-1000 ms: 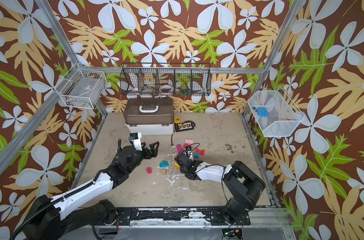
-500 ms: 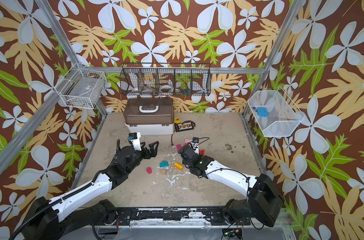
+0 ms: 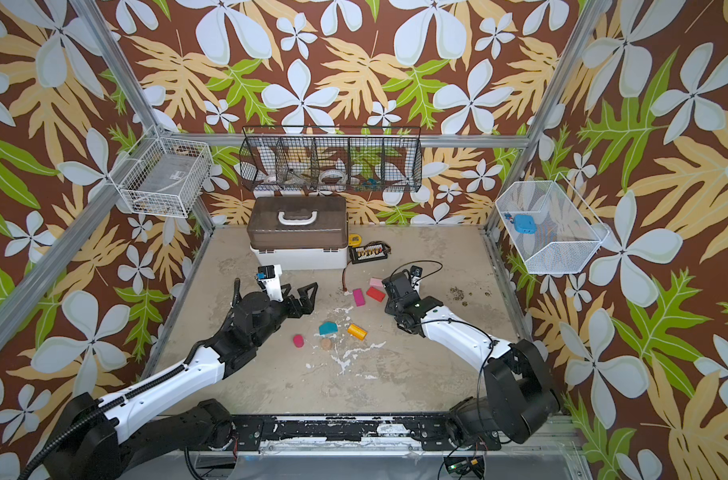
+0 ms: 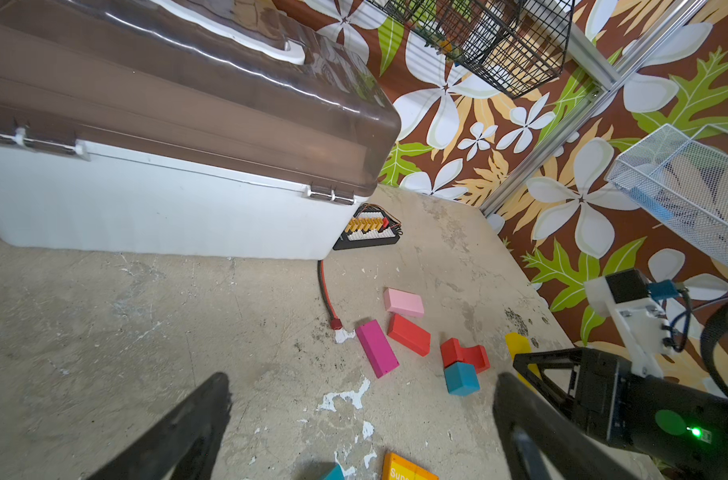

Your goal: Build the wood block tower

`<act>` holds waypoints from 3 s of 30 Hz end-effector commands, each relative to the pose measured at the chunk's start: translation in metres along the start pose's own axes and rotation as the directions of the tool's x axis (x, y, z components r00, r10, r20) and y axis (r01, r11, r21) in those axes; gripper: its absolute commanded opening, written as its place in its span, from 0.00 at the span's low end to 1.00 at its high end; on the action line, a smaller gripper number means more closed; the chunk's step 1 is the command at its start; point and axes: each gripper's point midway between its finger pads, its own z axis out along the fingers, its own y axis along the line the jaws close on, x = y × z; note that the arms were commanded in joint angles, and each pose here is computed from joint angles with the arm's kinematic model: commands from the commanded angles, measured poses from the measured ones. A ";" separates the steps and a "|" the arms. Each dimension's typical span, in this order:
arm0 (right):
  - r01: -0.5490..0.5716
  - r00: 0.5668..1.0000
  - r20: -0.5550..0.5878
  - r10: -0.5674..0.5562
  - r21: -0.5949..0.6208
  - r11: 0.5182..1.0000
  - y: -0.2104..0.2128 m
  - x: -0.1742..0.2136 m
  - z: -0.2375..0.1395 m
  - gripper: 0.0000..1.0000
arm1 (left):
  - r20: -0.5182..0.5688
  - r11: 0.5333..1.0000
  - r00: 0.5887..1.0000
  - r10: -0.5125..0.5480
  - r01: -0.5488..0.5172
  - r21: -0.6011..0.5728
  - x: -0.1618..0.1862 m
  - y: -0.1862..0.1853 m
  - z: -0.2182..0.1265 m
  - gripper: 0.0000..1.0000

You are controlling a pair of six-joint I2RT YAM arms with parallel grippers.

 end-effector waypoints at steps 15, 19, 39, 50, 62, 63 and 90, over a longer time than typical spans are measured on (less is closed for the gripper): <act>0.073 0.996 -0.058 -0.074 -0.015 0.997 0.015 0.004 0.030 0.17 | -0.004 1.000 1.000 -0.014 0.014 0.015 0.000 -0.004 0.006 1.00; 0.080 0.994 -0.069 -0.080 -0.007 0.997 0.015 0.008 0.037 0.21 | -0.001 1.000 1.000 -0.012 0.012 0.013 0.000 -0.003 0.005 1.00; 0.111 0.990 -0.097 -0.106 0.042 0.993 0.011 0.014 0.051 0.27 | 0.001 1.000 1.000 -0.014 0.014 0.016 -0.001 -0.004 0.005 1.00; 0.106 0.990 -0.102 -0.100 0.051 0.993 0.009 0.016 0.051 0.38 | 0.002 1.000 1.000 -0.013 0.013 0.019 -0.002 -0.005 0.005 1.00; 0.093 0.991 -0.099 -0.087 0.054 0.994 0.007 0.016 0.049 0.41 | 0.003 1.000 1.000 -0.014 0.014 0.021 -0.002 -0.005 0.004 1.00; 0.090 0.992 -0.098 -0.085 0.052 0.995 0.007 0.016 0.049 0.37 | 0.001 1.000 1.000 -0.014 0.013 0.020 -0.002 -0.005 0.005 1.00; 0.041 0.992 -0.118 -0.041 0.003 0.999 0.014 0.021 0.044 0.40 | 0.001 0.999 1.000 -0.017 0.017 0.027 -0.002 -0.006 0.004 1.00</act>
